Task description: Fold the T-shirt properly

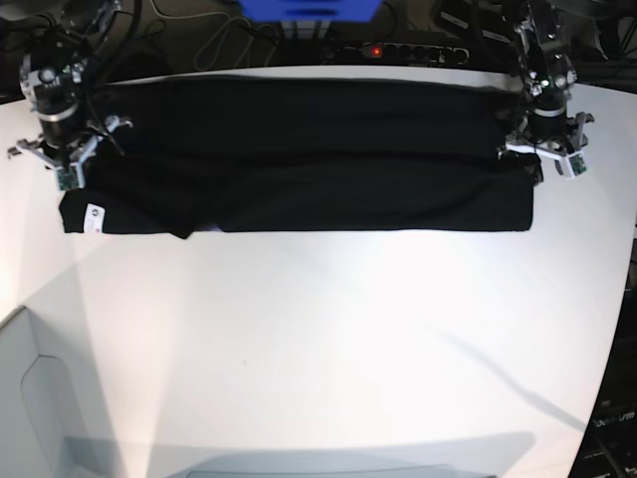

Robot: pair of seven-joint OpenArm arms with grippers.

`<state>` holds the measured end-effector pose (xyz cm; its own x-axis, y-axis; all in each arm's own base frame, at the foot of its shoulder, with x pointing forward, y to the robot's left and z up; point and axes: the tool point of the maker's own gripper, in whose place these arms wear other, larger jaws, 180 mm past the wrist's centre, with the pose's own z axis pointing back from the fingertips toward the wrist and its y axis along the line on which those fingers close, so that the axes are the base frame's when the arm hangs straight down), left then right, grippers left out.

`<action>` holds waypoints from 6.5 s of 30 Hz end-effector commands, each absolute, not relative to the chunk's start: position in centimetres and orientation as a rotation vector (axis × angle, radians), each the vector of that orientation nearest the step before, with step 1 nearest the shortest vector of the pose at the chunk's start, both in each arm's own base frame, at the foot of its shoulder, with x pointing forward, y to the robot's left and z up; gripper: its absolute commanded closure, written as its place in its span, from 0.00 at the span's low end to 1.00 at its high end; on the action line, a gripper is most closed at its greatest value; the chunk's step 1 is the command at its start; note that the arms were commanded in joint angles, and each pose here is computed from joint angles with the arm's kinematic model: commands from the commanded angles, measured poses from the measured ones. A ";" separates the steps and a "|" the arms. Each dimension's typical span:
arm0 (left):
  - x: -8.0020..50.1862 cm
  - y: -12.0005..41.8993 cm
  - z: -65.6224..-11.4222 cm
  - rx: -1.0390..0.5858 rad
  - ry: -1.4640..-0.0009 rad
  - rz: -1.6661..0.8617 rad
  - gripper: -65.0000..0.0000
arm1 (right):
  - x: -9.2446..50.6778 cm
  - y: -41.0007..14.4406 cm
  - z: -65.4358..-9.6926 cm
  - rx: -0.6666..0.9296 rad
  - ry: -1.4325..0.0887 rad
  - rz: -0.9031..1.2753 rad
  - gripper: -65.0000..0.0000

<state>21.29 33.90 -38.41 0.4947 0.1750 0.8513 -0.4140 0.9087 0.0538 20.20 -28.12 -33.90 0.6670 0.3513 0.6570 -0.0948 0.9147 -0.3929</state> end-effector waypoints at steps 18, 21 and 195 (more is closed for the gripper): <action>21.8 34.8 -36.8 0.294 -1.042 0.342 0.50 | 14.9 -28.1 -35.8 -0.323 -0.698 0.232 1.00; 21.9 34.6 -36.1 0.296 -1.059 0.330 0.50 | 14.5 -28.1 -36.0 -0.320 -0.683 0.235 1.00; 20.6 21.2 -30.3 -0.049 -1.182 0.116 1.00 | 18.0 -26.3 -42.0 -0.163 -0.642 0.224 0.53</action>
<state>20.30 21.63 -31.24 0.4053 0.1224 0.9060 -0.0843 0.9918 -0.0963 18.79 -25.68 -41.72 0.7527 0.2289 0.6173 -0.1387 0.9717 -0.1912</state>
